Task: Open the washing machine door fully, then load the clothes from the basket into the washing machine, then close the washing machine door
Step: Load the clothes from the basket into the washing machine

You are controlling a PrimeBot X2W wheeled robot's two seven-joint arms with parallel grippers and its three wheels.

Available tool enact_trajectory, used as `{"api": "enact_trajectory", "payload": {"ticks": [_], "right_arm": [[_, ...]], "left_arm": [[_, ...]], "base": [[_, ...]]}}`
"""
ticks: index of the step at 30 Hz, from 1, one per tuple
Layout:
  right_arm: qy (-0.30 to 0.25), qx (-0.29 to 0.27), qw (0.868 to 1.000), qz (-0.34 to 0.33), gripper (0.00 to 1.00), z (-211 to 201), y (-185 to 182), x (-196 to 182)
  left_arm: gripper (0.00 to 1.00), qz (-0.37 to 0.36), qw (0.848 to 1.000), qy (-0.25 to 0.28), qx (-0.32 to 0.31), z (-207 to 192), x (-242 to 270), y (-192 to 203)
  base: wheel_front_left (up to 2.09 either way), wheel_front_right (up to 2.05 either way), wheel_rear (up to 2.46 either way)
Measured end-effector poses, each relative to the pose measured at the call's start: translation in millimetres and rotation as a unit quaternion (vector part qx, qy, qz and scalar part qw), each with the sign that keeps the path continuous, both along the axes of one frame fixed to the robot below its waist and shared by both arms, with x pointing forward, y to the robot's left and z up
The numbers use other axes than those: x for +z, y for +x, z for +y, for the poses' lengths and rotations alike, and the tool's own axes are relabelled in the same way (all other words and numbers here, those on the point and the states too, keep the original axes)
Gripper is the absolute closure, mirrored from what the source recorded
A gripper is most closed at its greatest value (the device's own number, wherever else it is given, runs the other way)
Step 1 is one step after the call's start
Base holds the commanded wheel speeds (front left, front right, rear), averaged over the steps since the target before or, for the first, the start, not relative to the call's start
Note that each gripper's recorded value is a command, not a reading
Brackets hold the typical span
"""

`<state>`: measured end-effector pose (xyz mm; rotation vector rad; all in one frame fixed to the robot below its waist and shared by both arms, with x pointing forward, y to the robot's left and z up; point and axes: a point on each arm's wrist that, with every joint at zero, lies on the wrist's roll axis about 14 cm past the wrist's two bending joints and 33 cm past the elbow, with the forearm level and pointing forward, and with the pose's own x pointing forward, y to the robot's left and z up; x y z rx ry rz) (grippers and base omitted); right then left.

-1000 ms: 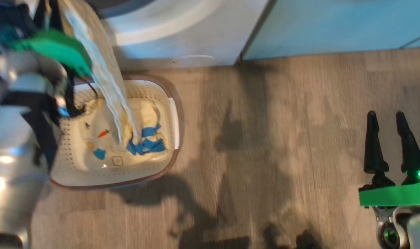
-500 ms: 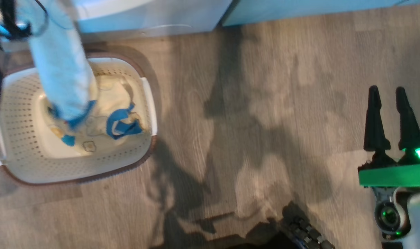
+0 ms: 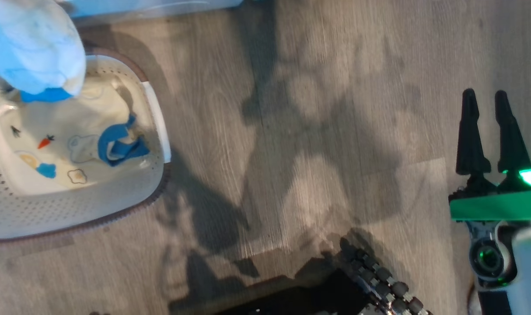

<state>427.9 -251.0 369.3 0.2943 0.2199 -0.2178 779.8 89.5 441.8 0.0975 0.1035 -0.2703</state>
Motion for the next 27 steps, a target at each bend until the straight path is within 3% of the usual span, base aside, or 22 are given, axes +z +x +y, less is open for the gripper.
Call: {"api": "enact_trajectory", "payload": {"ticks": [10,14,15,17,18,27], "right_arm": [[-0.002,0.000,1.000,0.013,0.00,-2.2,3.8,-11.9],[0.002,0.002,1.000,0.012,0.00,-0.4,6.9,-14.2],[0.002,0.004,1.000,0.010,0.00,0.5,8.8,-14.0],[0.004,0.006,1.000,0.009,0.00,2.3,10.3,-14.5],[0.006,0.007,1.000,0.009,0.00,3.2,10.8,-15.0],[0.001,0.017,1.000,0.001,0.00,7.8,17.2,-12.8]], "left_arm": [[1.00,-0.123,0.992,-0.021,0.019,8.9,32.6,26.2],[1.00,-0.079,0.995,-0.051,0.035,14.2,8.5,28.4],[0.95,-0.065,0.995,-0.060,0.040,15.9,2.9,28.4],[0.18,-0.054,0.995,-0.069,0.044,17.6,-1.2,27.8],[0.01,-0.051,0.995,-0.068,0.045,18.8,-2.5,27.4],[0.00,-0.019,0.996,-0.073,0.049,22.0,-24.0,8.6]], "base": [[0.00,0.00,0.00],[0.00,0.00,0.00],[0.00,0.00,0.00],[0.00,0.00,0.00],[0.00,0.00,0.00],[0.00,0.00,0.00]]}}
